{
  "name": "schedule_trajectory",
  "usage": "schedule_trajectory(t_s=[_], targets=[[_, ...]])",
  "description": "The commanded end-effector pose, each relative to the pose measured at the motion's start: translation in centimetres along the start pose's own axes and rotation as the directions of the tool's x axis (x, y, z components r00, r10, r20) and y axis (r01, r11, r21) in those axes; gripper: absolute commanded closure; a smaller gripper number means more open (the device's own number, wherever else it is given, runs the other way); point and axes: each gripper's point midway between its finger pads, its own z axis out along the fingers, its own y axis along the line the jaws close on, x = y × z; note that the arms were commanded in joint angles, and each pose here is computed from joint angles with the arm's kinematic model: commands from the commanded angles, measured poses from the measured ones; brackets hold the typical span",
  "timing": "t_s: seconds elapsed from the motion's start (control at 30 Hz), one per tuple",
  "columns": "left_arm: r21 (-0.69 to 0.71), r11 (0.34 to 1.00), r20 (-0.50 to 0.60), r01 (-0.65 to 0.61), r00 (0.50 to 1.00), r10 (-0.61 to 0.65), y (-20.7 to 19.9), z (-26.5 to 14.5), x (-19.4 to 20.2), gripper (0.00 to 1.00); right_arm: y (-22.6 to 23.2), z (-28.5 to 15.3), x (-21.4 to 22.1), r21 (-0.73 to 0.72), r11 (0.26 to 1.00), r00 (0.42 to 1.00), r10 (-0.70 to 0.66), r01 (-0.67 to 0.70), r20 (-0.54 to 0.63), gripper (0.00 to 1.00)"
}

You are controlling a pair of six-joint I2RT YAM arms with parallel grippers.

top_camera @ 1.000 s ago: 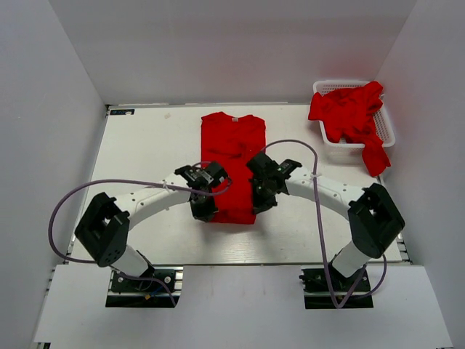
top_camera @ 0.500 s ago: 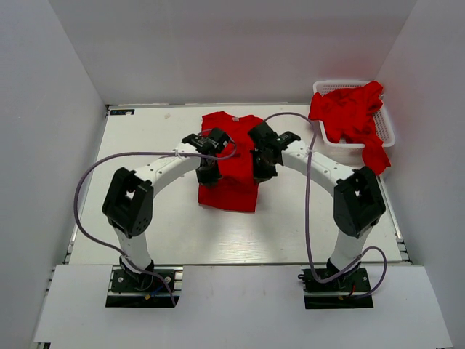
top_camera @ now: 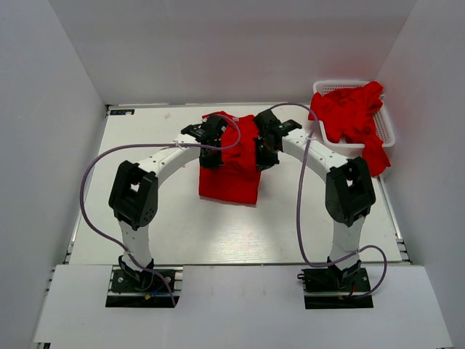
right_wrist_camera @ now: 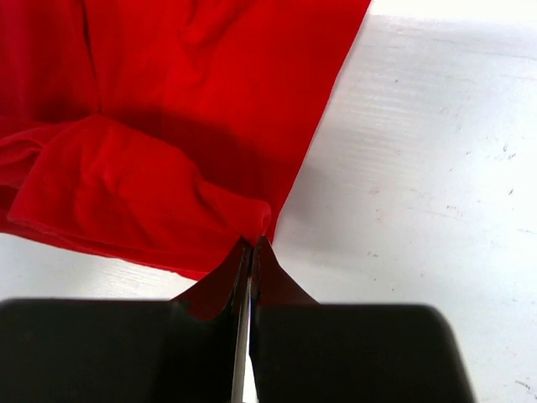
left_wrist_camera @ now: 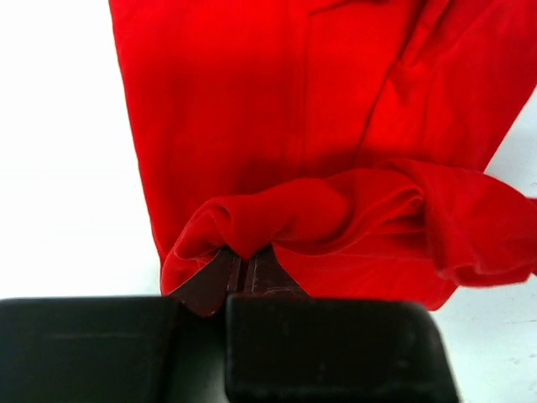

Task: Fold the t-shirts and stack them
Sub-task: Fold the folded rectangular tshirt in 1/3 of the way

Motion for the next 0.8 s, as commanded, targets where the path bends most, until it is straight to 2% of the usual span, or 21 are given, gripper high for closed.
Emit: schedule_trajectory(t_s=[0.0, 0.23, 0.4, 0.57, 0.6, 0.63, 0.67, 0.7, 0.73, 0.77], targets=[[-0.004, 0.999, 0.098, -0.038, 0.994, 0.038, 0.6, -0.8, -2.9, 1.00, -0.9, -0.3, -1.2, 0.013, 1.000, 1.000, -0.014, 0.014, 0.007, 1.00], [-0.075, 0.996, 0.093, -0.046, 0.994, 0.053, 1.8, 0.4, -3.4, 1.00, -1.0, 1.4, -2.3, 0.012, 1.000, 1.000, -0.009, 0.009, -0.001, 1.00], [-0.102, 0.993, 0.037, -0.051, 0.998, 0.055, 2.2, 2.2, -2.2, 1.00, -1.3, 2.5, -3.1, 0.030, 1.000, 1.000, -0.005, 0.005, 0.000, 1.00], [-0.120, 0.992, 0.054, -0.026, 0.998, 0.033, 2.5, 2.4, -2.9, 1.00, -1.2, 3.4, -3.7, 0.030, 1.000, 1.000, -0.005, 0.005, -0.004, 1.00], [-0.108, 0.994, 0.058, -0.025, 0.998, 0.031, 2.3, 2.4, -3.0, 1.00, -1.1, 3.4, -4.1, 0.024, 1.000, 1.000, -0.004, 0.004, 0.007, 0.96], [-0.104, 0.994, 0.074, -0.012, 0.997, 0.020, 2.4, 2.1, -3.8, 0.72, -1.1, 3.2, -4.3, 0.025, 1.000, 1.000, -0.009, 0.009, 0.013, 0.88], [-0.097, 0.995, 0.090, -0.020, 0.995, 0.029, 2.1, 1.6, -4.6, 0.59, -0.8, 2.7, -4.9, 0.013, 1.000, 0.999, -0.020, 0.020, 0.034, 0.73], [-0.113, 0.993, 0.094, -0.020, 0.995, 0.030, 2.3, 1.6, -4.8, 0.41, -0.4, 2.3, -5.6, 0.000, 1.000, 0.998, -0.027, 0.028, 0.056, 0.61], [-0.128, 0.992, 0.091, -0.021, 0.995, 0.033, 2.6, 1.2, -4.9, 0.25, -0.2, 1.8, -6.0, -0.009, 0.999, 0.996, -0.043, 0.044, 0.074, 0.53], [-0.141, 0.990, 0.114, -0.015, 0.993, 0.031, 2.7, 0.5, -5.8, 0.18, 0.2, 1.1, -6.5, -0.023, 0.998, 0.994, -0.063, 0.065, 0.093, 0.48]])
